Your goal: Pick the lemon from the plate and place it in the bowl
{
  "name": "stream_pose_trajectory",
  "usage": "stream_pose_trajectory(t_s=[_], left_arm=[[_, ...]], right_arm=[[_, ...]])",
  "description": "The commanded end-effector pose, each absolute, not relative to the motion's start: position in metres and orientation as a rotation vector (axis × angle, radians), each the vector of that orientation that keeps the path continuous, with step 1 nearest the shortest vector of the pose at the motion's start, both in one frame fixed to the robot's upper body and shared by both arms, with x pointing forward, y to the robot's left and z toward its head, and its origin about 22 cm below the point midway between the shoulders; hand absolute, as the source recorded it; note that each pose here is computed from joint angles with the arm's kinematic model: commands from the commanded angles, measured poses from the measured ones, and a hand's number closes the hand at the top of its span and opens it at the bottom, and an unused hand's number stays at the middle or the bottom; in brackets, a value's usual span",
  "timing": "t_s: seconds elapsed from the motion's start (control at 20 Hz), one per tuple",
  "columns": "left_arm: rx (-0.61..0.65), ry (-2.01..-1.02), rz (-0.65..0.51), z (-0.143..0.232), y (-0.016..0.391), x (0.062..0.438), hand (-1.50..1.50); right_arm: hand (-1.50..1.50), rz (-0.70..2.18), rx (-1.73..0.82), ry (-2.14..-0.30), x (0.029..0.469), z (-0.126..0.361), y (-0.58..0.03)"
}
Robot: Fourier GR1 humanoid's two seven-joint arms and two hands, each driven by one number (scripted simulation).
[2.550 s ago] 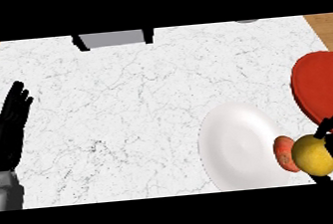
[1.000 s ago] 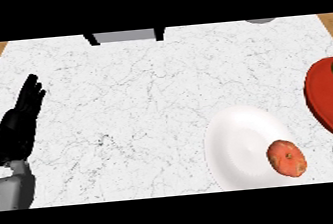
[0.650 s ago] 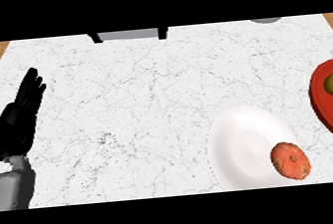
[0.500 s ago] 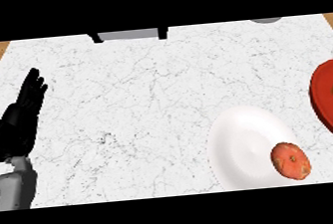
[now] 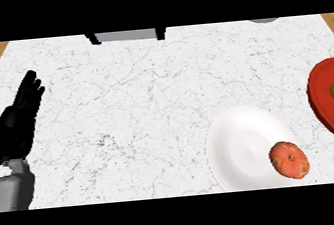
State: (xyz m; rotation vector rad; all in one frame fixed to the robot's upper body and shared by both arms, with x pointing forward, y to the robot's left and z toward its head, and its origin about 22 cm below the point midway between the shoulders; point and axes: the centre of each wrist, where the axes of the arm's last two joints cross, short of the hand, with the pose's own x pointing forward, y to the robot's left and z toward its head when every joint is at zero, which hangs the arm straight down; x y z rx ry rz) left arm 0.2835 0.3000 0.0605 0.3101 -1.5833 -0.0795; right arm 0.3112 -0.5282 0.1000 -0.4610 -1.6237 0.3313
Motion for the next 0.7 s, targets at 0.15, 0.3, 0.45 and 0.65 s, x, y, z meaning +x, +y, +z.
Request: stream_pose_trajectory(t_s=[0.15,0.3,0.45,0.65], left_arm=[[0.287,-1.588,-0.087,0.058,0.296,0.282,0.00],[0.293,-1.605,-0.100,0.061,0.299,0.279,0.00],[0.295,-1.586,-0.070,0.063,0.312,0.281,0.00],[0.290,-1.589,-0.068,0.059,0.300,0.279,0.00]], right_arm=[[-1.50,0.049,-0.305,-1.683,0.255,0.129,-0.588],[-1.50,0.046,-0.317,-1.643,0.233,0.127,-0.602],[-1.50,0.033,-0.268,-1.642,0.206,0.135,-0.618],[-1.50,0.006,-0.216,-1.646,0.193,0.132,-0.623]])
